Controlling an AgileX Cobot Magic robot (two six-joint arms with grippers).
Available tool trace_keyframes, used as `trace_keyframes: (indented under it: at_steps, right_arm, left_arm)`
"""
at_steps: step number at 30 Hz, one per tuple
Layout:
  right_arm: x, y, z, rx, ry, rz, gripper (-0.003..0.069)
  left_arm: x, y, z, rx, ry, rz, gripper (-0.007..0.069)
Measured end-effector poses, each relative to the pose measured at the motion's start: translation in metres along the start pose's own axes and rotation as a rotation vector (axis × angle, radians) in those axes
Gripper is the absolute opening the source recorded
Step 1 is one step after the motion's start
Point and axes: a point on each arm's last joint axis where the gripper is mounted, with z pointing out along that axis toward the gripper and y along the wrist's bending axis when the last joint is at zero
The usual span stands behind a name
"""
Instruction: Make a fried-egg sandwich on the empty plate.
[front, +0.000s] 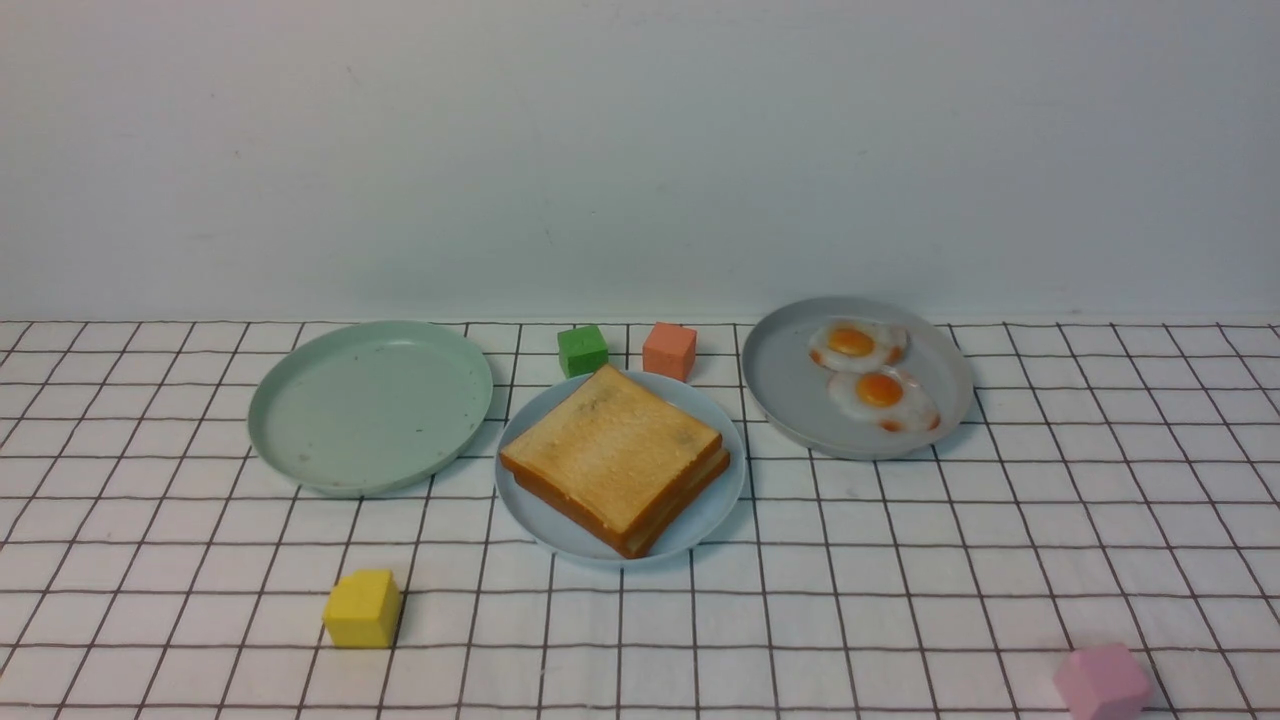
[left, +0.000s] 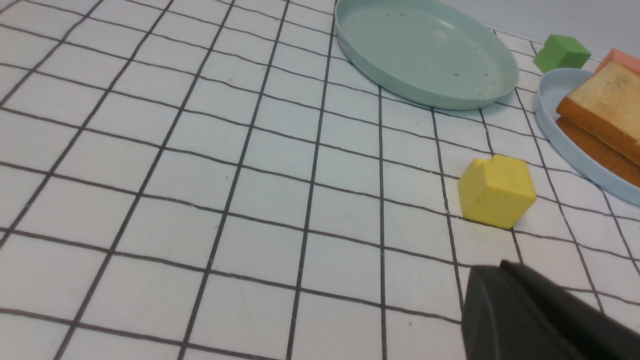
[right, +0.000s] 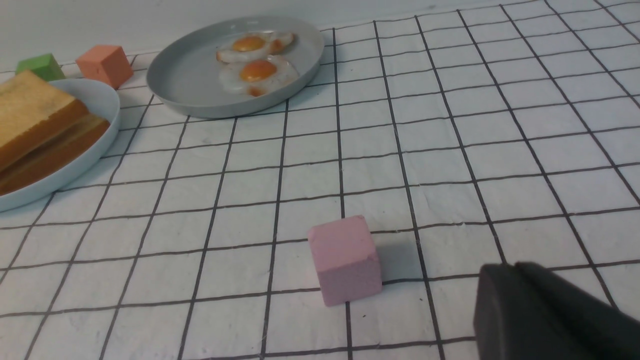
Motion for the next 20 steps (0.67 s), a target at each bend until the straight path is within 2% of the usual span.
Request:
trace_keyframes:
  at_steps: [20]
  right_arm:
    - [0.0000,0.0000,0.0000,0.000,0.000,0.000,0.0061]
  left_arm:
    - [0.0000,0.0000,0.0000,0.000,0.000,0.000,-0.0013]
